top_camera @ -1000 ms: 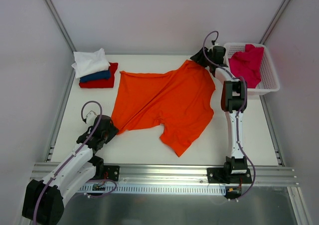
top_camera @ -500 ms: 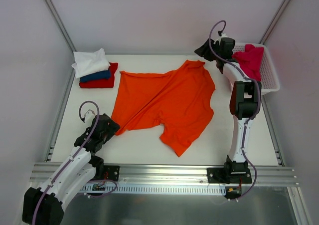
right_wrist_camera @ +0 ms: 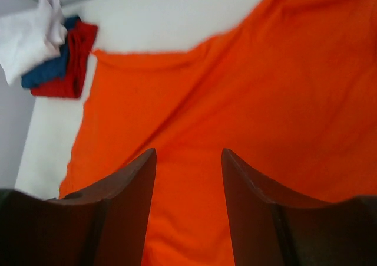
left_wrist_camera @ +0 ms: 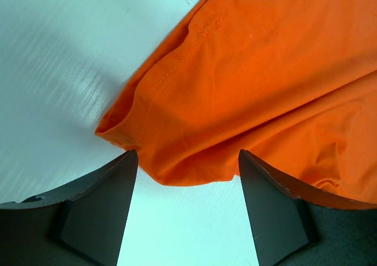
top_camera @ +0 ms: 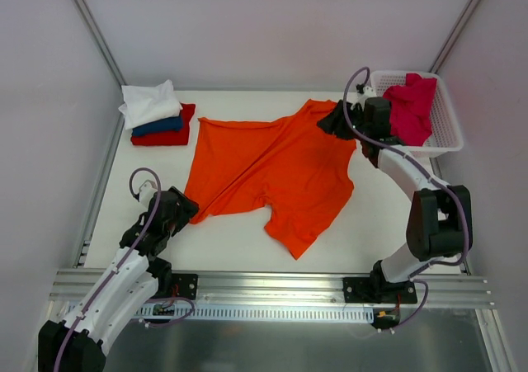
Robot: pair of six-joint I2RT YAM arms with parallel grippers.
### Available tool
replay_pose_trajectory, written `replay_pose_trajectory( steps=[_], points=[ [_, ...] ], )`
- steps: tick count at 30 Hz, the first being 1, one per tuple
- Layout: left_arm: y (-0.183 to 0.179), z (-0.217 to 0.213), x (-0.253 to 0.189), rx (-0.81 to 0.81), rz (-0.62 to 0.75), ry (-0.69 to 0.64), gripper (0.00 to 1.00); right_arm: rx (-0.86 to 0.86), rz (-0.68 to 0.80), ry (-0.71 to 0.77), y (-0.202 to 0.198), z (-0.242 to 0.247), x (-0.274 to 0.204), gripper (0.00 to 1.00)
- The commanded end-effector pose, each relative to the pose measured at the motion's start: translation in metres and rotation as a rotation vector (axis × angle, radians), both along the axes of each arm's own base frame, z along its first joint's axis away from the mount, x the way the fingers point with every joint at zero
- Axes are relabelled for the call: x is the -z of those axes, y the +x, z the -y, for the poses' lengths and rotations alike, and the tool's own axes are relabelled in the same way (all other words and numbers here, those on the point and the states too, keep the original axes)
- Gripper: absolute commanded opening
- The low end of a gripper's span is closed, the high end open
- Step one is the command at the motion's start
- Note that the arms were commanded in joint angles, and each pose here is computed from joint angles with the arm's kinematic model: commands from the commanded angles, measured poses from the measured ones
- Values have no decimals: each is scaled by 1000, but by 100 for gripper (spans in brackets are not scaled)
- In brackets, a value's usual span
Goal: Fold and stack the t-shirts
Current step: Flatten out the tshirt
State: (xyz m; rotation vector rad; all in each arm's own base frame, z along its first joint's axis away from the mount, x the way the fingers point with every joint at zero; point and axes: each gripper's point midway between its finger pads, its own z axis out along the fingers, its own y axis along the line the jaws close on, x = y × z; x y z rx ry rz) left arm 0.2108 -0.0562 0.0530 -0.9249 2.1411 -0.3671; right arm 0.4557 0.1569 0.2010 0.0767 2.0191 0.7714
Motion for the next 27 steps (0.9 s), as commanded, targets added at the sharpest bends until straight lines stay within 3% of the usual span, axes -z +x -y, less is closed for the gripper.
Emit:
replay_pose_trajectory(
  steps=[1,13,27],
  points=[
    [2,4,-10,31,18,4,70,-2,7,-51,-36,0,7,52],
    [7,2,-18,27,28,22,69,-8,-36,-171,-145,-4,44,53],
    [14,-1,-21,23,17,58,68,-94,-113,-215,-235,-29,102,53]
  ],
)
